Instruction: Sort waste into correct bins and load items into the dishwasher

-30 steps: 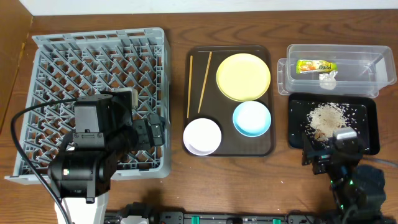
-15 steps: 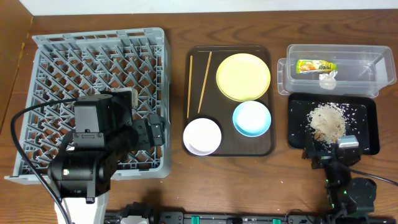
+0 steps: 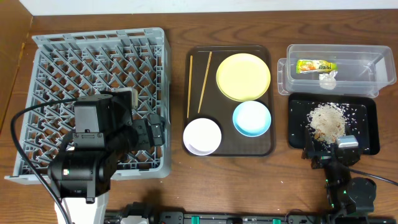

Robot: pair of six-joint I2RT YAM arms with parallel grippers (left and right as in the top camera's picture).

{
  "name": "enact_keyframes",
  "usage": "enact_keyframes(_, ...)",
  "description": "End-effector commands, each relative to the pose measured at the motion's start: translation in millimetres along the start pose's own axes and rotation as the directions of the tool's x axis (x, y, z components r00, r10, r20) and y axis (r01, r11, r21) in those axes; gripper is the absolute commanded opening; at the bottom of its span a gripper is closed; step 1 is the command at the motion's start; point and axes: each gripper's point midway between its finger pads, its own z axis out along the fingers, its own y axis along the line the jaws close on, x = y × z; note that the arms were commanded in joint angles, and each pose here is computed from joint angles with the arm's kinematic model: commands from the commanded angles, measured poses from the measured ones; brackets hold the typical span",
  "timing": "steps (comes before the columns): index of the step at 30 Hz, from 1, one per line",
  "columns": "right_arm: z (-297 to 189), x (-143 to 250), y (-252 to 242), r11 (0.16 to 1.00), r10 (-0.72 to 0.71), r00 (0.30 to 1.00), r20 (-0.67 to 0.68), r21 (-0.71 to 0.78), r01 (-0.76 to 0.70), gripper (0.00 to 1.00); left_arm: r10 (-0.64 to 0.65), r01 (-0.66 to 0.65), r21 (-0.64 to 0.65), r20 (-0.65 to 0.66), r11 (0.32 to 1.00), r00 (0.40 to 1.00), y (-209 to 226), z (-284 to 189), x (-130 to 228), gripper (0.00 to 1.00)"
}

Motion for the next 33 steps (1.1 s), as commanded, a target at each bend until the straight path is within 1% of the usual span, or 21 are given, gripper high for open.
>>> enact_keyframes(1, -0.1, 0.1, -1.5, 1.0, -0.012, 1.0, 0.005, 0.006, 0.011, 0.99, 0.015, -0.015, -0.008, 0.013, 1.0, 1.0, -0.2, -3.6, -3.0, 0.98)
enact_keyframes(9, -0.1, 0.2, -1.5, 1.0, -0.011, 1.0, 0.005, 0.006, 0.011, 0.99, 0.014, -0.014, -0.006, 0.013, 1.0, 1.0, -0.6, -3.6, -3.2, 0.98)
enact_keyframes(11, -0.1, 0.2, -1.5, 1.0, -0.011, 1.0, 0.005, 0.006, 0.011, 0.99, -0.019, 0.019, 0.036, 0.006, 0.999, 1.0, -7.7, -3.7, -2.1, 0.98)
enact_keyframes(12, -0.1, 0.1, -1.5, 1.0, -0.012, 1.0, 0.005, 0.006, 0.011, 0.99, -0.036, 0.038, 0.076, -0.027, 0.996, 0.999, -14.4, -4.2, 5.1, 0.98)
enact_keyframes(13, -0.1, 0.2, -1.5, 1.0, -0.011, 1.0, 0.005, 0.006, 0.011, 0.99, -0.036, 0.038, 0.103, -0.027, 0.994, 0.999, -19.2, -4.6, 4.4, 0.98)
enact_keyframes(17, -0.1, 0.1, -1.5, 1.0, -0.012, 1.0, 0.005, 0.006, 0.011, 0.99, -0.015, 0.01, 0.178, 0.026, 0.984, 1.0, -33.8, -1.0, -14.6, 0.98)
enact_keyframes(19, -0.1, 0.2, -1.5, 1.0, -0.011, 1.0, 0.005, 0.006, 0.011, 0.99, -0.015, 0.013, 0.196, 0.01, 0.98, 1.0, -40.3, 9.5, -20.3, 0.98)
enact_keyframes(22, -0.1, 0.2, -1.5, 1.0, -0.011, 1.0, 0.005, 0.006, 0.011, 0.99, 0.035, -0.022, 0.199, -0.062, 0.98, 0.997, -51.8, 39.7, -21.7, 0.98)
enact_keyframes(25, -0.1, 0.2, -1.5, 1.0, -0.011, 1.0, 0.005, 0.006, 0.011, 0.99, 0.093, -0.076, 0.121, -0.139, 0.99, 0.986, -54.1, 79.2, -20.5, 0.98)
enact_keyframes(26, -0.1, 0.2, -1.5, 1.0, -0.011, 1.0, 0.005, 0.006, 0.011, 0.99, 0.132, -0.118, 0.096, -0.168, 0.988, 0.977, -56.1, 94.7, -19.4, 0.99)
enact_keyframes(27, -0.1, 0.2, -1.5, 1.0, -0.011, 1.0, 0.005, 0.006, 0.011, 0.99, 0.195, -0.186, 0.059, -0.208, 0.981, 0.959, -59.5, 122.1, -18.3, 0.97)
enact_keyframes(28, -0.1, 0.2, -1.5, 1.0, -0.011, 1.0, 0.005, 0.006, 0.011, 0.99, 0.223, -0.219, 0.044, -0.225, 0.975, 0.948, -61.8, 137.3, -18.0, 0.95)
enact_keyframes(29, -0.1, 0.2, -1.5, 1.0, -0.011, 1.0, 0.005, 0.006, 0.011, 0.99, 0.253, -0.25, 0.042, -0.235, 0.967, 0.939, -65.1, 150.6, -17.8, 0.94)
enact_keyframes(30, -0.1, 0.2, -1.5, 1.0, -0.011, 1.0, 0.005, 0.006, 0.011, 0.99, 0.29, -0.291, 0.029, -0.235, 0.956, 0.928, -70.9, 179.5, -19.6, 0.88)
enact_keyframes(32, -0.1, 0.2, -1.5, 1.0, -0.011, 1.0, 0.005, 0.006, 0.011, 0.99, 0.325, -0.323, 0.044, -0.221, 0.945, 0.92, -81.0, 206.9, -21.6, 0.86)
enact_keyframes(33, -0.1, 0.2, -1.5, 1.0, -0.011, 1.0, 0.005, 0.006, 0.011, 0.99, 0.341, -0.339, 0.046, -0.213, 0.94, 0.916, -83.7, 217.5, -23.0, 0.83)
